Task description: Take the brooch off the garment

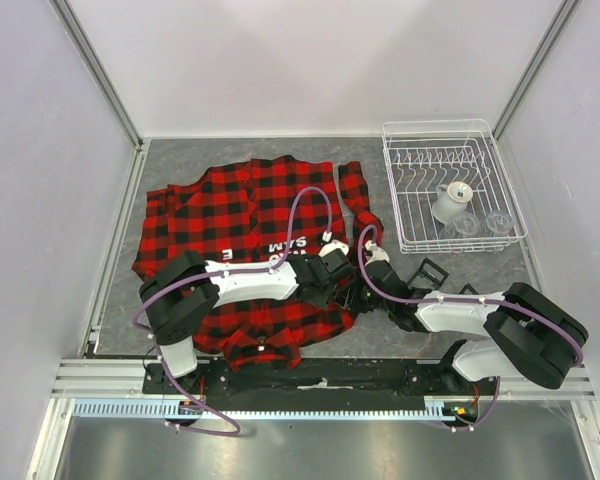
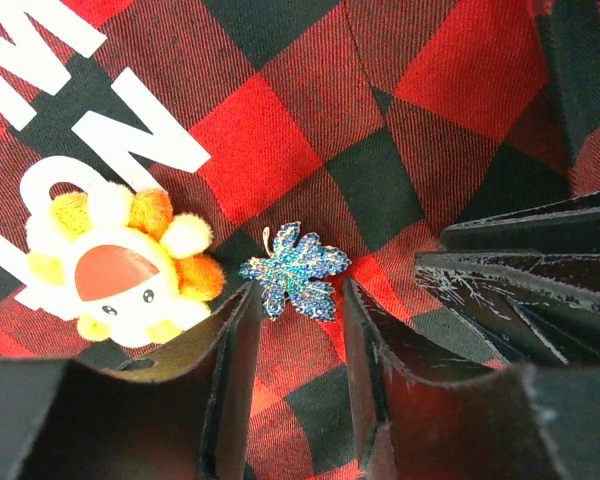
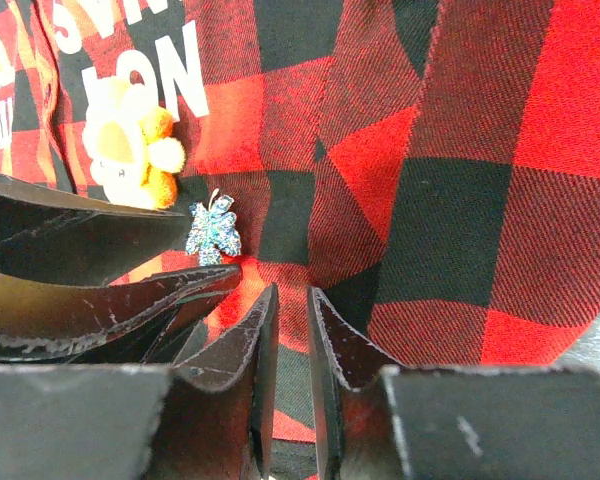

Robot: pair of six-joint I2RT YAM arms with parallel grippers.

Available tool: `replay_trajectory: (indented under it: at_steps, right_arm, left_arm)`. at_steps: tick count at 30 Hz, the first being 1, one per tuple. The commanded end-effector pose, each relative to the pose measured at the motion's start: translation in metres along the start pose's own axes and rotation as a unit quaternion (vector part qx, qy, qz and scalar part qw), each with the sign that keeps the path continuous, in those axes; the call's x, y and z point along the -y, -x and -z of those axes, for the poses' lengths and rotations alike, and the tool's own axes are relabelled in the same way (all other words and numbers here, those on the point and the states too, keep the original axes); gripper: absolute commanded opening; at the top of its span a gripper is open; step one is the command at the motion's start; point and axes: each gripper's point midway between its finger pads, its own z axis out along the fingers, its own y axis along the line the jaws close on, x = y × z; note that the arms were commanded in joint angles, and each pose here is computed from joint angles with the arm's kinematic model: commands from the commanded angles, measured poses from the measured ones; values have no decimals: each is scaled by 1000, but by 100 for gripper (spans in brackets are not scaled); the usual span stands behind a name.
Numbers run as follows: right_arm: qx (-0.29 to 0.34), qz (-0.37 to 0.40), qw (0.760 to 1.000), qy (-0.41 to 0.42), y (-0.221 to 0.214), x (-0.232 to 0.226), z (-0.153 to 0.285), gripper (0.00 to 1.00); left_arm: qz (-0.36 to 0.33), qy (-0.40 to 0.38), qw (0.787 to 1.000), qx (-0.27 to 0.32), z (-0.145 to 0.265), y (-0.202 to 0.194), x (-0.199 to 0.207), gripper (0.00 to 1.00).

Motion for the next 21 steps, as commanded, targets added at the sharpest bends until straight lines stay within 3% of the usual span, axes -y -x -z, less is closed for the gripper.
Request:
replay_trajectory:
  at_steps: [1, 6, 10, 21]
  right_arm:
    - [3, 9, 1000, 11, 2, -5, -1, 25]
    - [0, 14, 1000, 11, 2, -6, -4, 25]
    - [-11, 25, 999, 27, -1, -12, -6, 25]
    - [-8, 77, 995, 56, 3, -34, -6, 26]
  left_arm:
    - [-7, 10, 1000, 14, -1, 14, -1, 40]
    - [-3, -3, 1000, 26, 9, 20, 1, 33]
    - [-2, -10, 999, 32, 16, 23, 1, 18]
    - [14, -32, 998, 43, 25, 24, 5, 8]
